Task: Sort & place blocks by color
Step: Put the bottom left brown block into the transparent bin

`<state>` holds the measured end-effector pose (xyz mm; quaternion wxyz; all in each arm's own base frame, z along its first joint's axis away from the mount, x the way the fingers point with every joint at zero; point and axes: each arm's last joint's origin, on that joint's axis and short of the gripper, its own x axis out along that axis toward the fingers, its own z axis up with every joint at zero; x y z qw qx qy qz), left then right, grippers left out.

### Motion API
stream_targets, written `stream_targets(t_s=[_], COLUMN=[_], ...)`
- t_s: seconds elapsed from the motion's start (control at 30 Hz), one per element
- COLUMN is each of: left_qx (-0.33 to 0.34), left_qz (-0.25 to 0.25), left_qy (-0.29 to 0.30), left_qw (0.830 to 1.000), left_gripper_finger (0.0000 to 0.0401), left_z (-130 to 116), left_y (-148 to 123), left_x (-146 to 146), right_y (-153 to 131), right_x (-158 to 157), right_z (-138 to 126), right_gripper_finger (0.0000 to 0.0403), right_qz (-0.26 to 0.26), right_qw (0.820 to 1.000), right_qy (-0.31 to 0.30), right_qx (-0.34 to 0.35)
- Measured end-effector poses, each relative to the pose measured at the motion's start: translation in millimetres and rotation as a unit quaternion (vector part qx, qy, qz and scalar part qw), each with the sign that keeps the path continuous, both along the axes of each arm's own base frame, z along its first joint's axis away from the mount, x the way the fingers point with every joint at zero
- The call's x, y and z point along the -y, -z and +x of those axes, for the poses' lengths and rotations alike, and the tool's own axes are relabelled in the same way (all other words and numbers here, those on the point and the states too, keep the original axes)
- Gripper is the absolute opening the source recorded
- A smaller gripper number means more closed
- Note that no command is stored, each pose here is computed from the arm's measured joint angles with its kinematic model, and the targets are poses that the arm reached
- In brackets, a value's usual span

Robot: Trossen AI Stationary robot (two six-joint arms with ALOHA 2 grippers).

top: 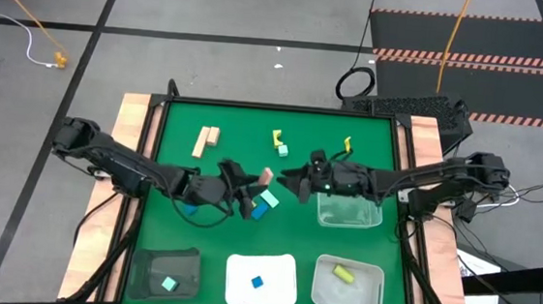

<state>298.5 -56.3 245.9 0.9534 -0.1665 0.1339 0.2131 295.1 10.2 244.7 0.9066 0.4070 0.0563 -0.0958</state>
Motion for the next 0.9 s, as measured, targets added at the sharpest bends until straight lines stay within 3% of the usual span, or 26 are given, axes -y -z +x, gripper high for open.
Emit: stream_targets(t_s=[0.13,0.27,0.53,0.9], left_qx=[-0.078,-0.135,-0.124,-0.106], left_qz=[0.042,0.047,0.031,0.010], left_qy=[-0.013,-0.029,-0.028,-0.033], left_qw=[0.996,0.989,0.991,0.994], left_gripper_finger=[0.0130,0.0130,0.0130,0.0130], left_z=[2.4,-0.8,0.6,1.9], left_y=[-10.4,-9.9,-10.9,-12.5], left_x=[-11.5,-20.9,-23.0,-22.5], right_y=[6.7,6.6,9.2,20.8], right_x=[3.1,3.8,5.8,9.5], right_z=[4.3,4.8,7.0,20.3], right_gripper_finger=[0.0238,0.0238,0.0238,0.0238], right_qz=[0.021,0.020,0.051,0.076], right_qw=[1.000,1.000,0.997,0.994], right_qy=[0.008,0.015,0.057,0.067], right_qx=[-0.005,-0.001,0.008,0.031])
